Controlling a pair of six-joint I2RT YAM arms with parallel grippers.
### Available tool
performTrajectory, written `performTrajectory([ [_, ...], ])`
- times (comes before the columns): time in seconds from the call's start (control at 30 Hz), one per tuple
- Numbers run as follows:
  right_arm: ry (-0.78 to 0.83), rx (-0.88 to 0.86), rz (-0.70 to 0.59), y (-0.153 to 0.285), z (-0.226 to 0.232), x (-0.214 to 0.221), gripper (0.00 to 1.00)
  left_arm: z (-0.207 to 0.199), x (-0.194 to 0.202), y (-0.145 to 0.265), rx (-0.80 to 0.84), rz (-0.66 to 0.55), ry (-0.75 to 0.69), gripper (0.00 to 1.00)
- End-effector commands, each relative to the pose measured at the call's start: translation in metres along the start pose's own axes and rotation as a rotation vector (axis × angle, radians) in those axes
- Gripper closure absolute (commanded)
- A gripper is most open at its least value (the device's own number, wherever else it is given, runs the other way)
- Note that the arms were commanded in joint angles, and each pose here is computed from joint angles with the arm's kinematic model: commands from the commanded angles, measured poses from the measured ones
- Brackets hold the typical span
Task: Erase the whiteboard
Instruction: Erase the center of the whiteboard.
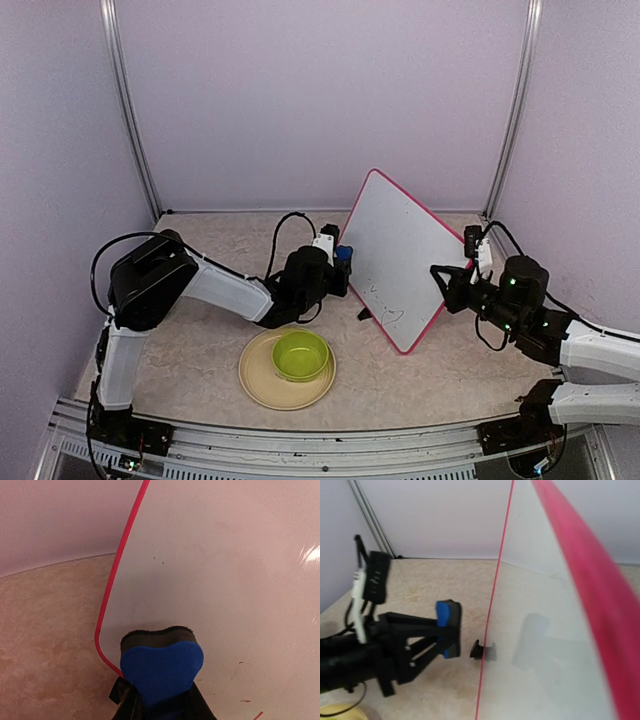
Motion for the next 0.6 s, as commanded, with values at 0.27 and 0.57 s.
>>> performTrajectory([
  [0.27,-0.013,-0.035,-0.149,-0.001,0.013,-0.04,1.0,0.004,0.03,-0.048,-0.079,0.116,-0.067,1.0],
  [0.57,-0.035,-0.044,-0.151,0.016,0.014,-0.048,1.0,0.01,0.021,-0.039,-0.101,0.089,-0.043,1.0],
])
Point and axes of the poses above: each gripper's point midway between its finger pads, its own y axis back along the fingers, its own z axis along the line the jaws close on, x = y × z, the point moved 9 cm from there along y, back along the fingers, and after that the axes turned 4 degrees about -y, right-handed, at the moved point
